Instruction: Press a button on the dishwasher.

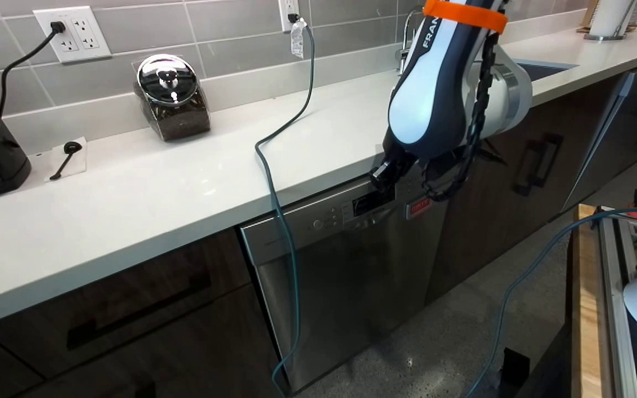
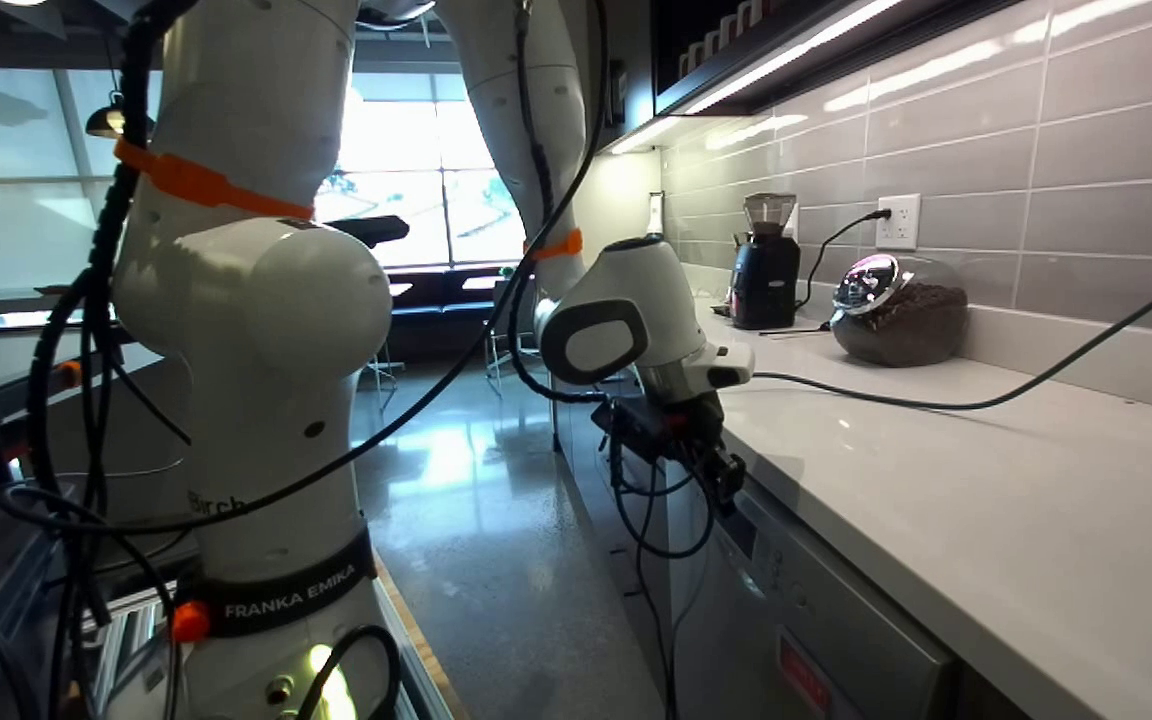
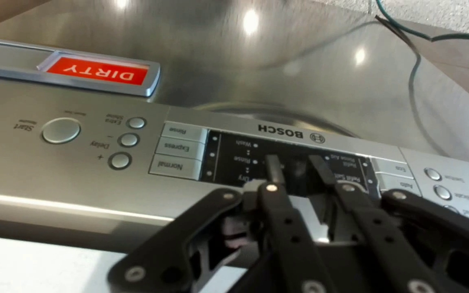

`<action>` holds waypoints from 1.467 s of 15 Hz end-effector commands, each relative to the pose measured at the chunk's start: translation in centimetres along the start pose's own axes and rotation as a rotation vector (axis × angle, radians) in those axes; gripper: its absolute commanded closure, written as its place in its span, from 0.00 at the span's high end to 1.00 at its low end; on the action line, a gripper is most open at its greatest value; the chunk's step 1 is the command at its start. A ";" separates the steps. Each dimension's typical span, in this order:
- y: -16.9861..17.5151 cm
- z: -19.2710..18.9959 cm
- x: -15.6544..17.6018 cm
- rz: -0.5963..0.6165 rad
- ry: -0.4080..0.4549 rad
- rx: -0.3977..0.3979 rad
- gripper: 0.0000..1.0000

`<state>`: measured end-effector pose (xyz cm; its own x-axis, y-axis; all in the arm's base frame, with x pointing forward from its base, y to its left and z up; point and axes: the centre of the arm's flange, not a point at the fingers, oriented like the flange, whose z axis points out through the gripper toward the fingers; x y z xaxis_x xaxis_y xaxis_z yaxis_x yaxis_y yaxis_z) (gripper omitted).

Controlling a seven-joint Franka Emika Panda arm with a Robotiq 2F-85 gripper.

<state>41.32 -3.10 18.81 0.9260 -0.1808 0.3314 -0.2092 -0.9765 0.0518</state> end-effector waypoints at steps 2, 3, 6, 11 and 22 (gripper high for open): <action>-0.7 -3.3 0.3 -0.070 -0.073 0.018 0.62; -0.7 -3.4 0.3 -0.078 -0.088 0.020 0.71; -0.7 -3.8 0.3 -0.105 -0.126 0.032 0.93; -1.6 -5.3 0.1 -0.179 -0.212 0.072 1.00; -4.5 -10.0 1.2 -0.202 -0.309 0.081 1.00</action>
<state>41.92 0.71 23.95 0.9988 0.0125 0.0465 0.0116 -0.9997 0.0206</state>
